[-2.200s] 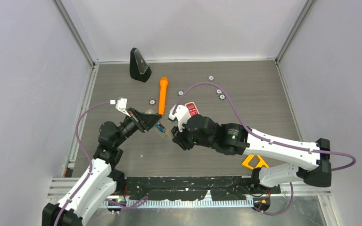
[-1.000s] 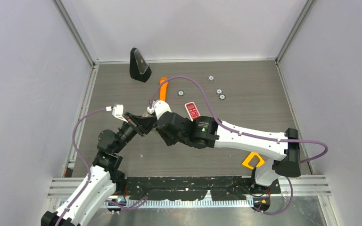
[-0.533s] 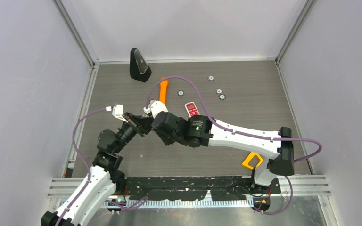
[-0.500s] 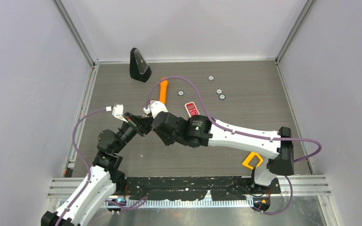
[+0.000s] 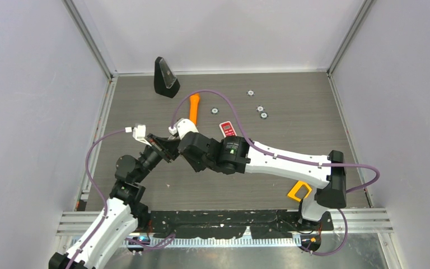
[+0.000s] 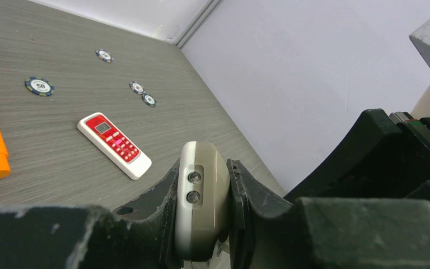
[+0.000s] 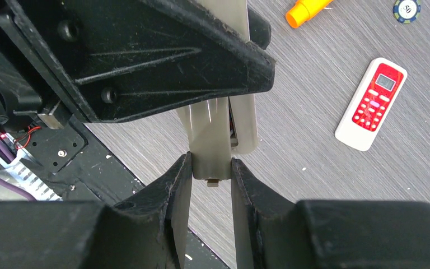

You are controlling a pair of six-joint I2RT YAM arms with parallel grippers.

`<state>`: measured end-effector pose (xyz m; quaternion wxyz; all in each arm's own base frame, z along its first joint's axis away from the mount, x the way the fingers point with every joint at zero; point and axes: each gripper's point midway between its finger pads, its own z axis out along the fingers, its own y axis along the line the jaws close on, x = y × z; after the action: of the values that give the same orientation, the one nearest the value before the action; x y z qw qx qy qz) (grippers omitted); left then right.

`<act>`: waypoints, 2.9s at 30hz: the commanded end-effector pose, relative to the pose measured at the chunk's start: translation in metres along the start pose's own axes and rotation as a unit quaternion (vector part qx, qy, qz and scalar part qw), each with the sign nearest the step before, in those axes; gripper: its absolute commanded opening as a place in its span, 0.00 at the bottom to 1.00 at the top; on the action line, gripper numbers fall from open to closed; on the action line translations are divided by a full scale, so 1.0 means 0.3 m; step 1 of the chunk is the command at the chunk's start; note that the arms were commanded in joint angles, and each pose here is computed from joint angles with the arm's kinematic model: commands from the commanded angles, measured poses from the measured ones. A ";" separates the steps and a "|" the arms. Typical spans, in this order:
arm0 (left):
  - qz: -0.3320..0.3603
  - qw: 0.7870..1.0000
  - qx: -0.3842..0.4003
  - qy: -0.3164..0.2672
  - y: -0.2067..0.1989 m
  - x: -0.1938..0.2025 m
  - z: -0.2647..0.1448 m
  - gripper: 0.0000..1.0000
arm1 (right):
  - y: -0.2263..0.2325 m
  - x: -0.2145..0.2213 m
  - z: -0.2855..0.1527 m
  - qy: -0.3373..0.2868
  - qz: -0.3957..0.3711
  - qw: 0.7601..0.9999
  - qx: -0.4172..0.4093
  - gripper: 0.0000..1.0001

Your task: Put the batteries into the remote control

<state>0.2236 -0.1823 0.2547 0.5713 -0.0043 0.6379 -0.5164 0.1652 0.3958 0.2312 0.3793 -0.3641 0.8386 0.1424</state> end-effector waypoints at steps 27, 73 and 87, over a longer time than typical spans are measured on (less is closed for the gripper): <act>-0.065 0.998 0.025 -0.005 -0.065 -0.019 -0.010 0.00 | 0.018 -0.050 0.019 0.032 0.013 0.999 -0.016 0.36; -0.131 0.976 -0.172 0.021 0.223 0.106 -0.031 0.00 | -0.064 0.150 -0.020 0.064 0.032 0.996 -0.052 0.67; -0.131 0.968 -0.210 0.040 0.278 0.145 -0.056 0.00 | 0.126 0.593 0.046 0.136 -0.125 0.964 -0.194 0.71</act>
<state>0.2400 -0.1631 0.1576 0.4401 -0.1892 0.7541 -0.4493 0.0881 0.3180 0.0960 0.1904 -0.4897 0.8337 0.1698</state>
